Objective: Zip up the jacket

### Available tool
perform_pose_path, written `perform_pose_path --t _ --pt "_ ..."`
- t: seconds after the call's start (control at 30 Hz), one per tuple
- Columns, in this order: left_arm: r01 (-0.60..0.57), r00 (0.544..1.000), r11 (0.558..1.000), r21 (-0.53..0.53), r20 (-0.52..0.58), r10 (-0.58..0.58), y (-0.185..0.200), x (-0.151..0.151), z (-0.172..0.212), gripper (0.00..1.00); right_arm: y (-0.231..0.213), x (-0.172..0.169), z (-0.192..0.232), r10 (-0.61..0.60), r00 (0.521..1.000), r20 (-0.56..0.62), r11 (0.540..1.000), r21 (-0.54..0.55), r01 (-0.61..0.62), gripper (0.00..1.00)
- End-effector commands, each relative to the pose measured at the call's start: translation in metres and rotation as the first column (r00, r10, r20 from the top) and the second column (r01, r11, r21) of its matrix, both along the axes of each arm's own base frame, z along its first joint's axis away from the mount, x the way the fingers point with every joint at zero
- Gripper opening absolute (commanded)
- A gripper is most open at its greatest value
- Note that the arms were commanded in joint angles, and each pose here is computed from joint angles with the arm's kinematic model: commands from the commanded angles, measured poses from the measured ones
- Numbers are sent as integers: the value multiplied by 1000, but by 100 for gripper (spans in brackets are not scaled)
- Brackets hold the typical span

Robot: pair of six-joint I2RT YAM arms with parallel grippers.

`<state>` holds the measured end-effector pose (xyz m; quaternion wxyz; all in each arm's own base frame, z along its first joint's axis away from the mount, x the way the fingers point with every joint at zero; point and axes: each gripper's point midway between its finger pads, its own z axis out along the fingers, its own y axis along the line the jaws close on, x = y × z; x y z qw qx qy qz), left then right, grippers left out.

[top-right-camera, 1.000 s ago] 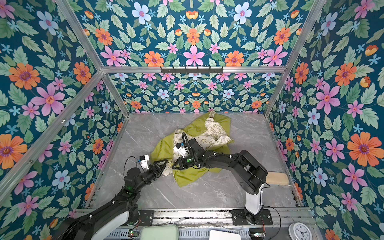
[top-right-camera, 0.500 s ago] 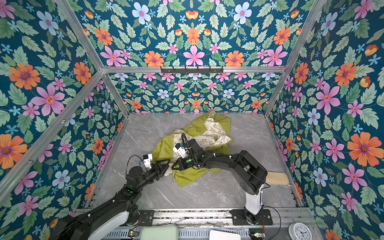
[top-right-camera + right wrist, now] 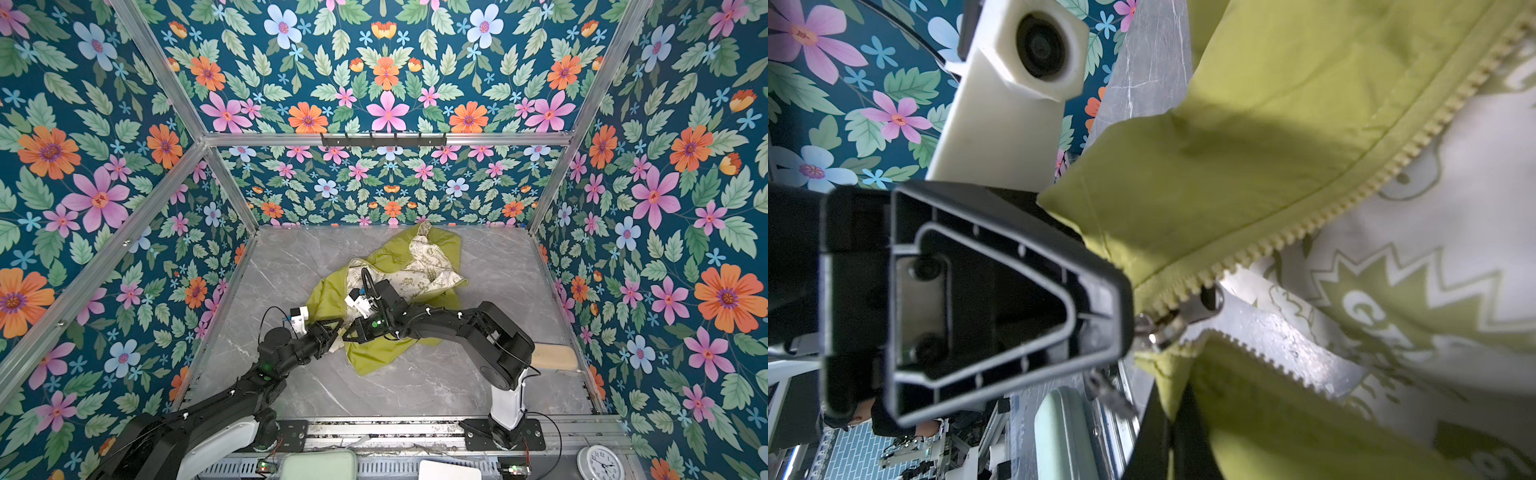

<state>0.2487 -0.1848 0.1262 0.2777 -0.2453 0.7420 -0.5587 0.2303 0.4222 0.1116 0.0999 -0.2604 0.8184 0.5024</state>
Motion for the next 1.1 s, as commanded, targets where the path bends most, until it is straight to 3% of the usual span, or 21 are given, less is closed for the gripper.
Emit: perform_pose_path --t 0.0,0.3,0.63,0.83,1.07 --pt "-8 999 1000 -10 31 8 0 3 7 39 3 1 9 7 999 34 1000 26 -7 0" --pt "22 997 1000 -20 68 -21 -11 8 18 31 5 -4 10 25 999 47 999 39 -27 0" --pt "44 992 997 -56 120 -37 -12 2 25 1 1 -8 15 24 998 54 999 44 -26 0" --pt "61 987 995 -75 150 -49 -11 -4 29 0 -7 -14 39 28 999 44 992 124 -33 25" --pt "149 963 981 -126 242 -116 -20 -14 49 0 -40 0 74 -73 997 1 966 248 70 42"
